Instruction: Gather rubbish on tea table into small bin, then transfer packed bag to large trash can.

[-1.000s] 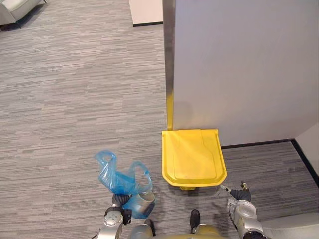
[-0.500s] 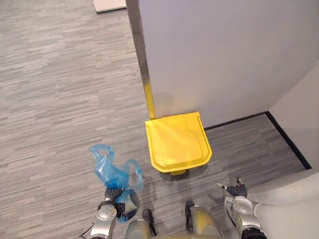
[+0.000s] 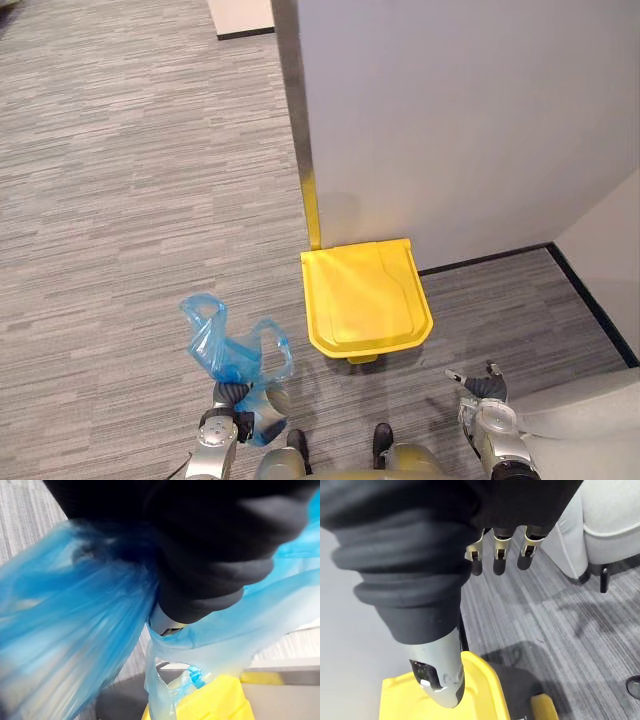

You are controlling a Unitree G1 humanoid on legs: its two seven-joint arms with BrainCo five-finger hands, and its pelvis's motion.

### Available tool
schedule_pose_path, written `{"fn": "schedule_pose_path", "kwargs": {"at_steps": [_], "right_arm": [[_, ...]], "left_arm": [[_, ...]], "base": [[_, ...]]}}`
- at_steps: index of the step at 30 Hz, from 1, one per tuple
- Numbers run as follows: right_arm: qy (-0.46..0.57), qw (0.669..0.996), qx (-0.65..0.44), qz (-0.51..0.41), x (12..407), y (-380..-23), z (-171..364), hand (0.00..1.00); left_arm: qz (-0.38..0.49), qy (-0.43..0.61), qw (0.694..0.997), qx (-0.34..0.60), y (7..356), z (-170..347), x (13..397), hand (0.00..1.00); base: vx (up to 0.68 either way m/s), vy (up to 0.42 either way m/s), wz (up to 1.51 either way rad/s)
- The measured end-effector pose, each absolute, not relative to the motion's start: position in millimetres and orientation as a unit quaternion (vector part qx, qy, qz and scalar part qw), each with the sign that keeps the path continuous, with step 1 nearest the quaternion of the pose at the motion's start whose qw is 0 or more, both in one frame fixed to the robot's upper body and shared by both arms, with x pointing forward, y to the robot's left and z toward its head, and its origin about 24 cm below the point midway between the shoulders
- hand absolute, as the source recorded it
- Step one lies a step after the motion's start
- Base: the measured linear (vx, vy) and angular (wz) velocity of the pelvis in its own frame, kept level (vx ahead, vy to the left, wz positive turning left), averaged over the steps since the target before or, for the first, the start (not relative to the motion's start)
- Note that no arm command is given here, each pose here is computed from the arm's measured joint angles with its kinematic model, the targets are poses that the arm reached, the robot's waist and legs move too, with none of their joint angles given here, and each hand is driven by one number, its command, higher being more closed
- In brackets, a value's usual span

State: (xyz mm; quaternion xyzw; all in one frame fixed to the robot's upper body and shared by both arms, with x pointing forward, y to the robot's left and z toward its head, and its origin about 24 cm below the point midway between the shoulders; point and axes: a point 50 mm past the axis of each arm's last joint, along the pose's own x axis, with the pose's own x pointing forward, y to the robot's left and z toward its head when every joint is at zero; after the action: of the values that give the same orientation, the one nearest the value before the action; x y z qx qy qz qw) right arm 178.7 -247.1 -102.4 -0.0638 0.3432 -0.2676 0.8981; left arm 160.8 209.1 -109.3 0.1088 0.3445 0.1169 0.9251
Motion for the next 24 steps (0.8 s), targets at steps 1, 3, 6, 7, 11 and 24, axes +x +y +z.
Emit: {"fn": "schedule_pose_path", "kwargs": {"at_steps": [1, 3, 6, 7, 11, 24], "right_arm": [[0.341, 0.900, -0.061, -0.266, 181.2, -245.3, -101.7, 0.00], [0.339, 0.900, -0.061, -0.265, 182.6, -245.0, -101.1, 0.00], [0.337, 0.902, -0.061, -0.264, 184.9, -244.6, -100.2, 0.00], [0.338, 0.901, -0.061, -0.264, 184.4, -244.6, -100.5, 0.00], [0.336, 0.903, -0.062, -0.261, 186.5, -243.5, -99.9, 0.00], [0.336, 0.900, -0.021, -0.275, 185.3, -230.7, -100.3, 0.00]], "left_arm": [[0.117, 0.352, 0.922, 0.109, 209.2, -111.8, 155.8, 1.00], [0.116, 0.359, 0.920, 0.110, 209.2, -114.1, 150.8, 1.00], [0.116, 0.368, 0.916, 0.110, 209.3, -117.0, 147.5, 1.00], [0.116, 0.369, 0.916, 0.110, 209.5, -117.4, 146.8, 1.00], [0.118, 0.367, 0.916, 0.110, 210.0, -116.7, 148.4, 1.00], [0.111, 0.293, 0.942, 0.122, 211.5, -89.9, 186.9, 1.00]], "base": [[-0.03, -0.023, 0.03], [-0.04, -0.014, -0.08], [-0.07, 0.004, -0.16], [-0.06, 0.015, -0.20], [-0.10, 0.027, -0.42], [-0.02, 0.015, 0.03]]}}
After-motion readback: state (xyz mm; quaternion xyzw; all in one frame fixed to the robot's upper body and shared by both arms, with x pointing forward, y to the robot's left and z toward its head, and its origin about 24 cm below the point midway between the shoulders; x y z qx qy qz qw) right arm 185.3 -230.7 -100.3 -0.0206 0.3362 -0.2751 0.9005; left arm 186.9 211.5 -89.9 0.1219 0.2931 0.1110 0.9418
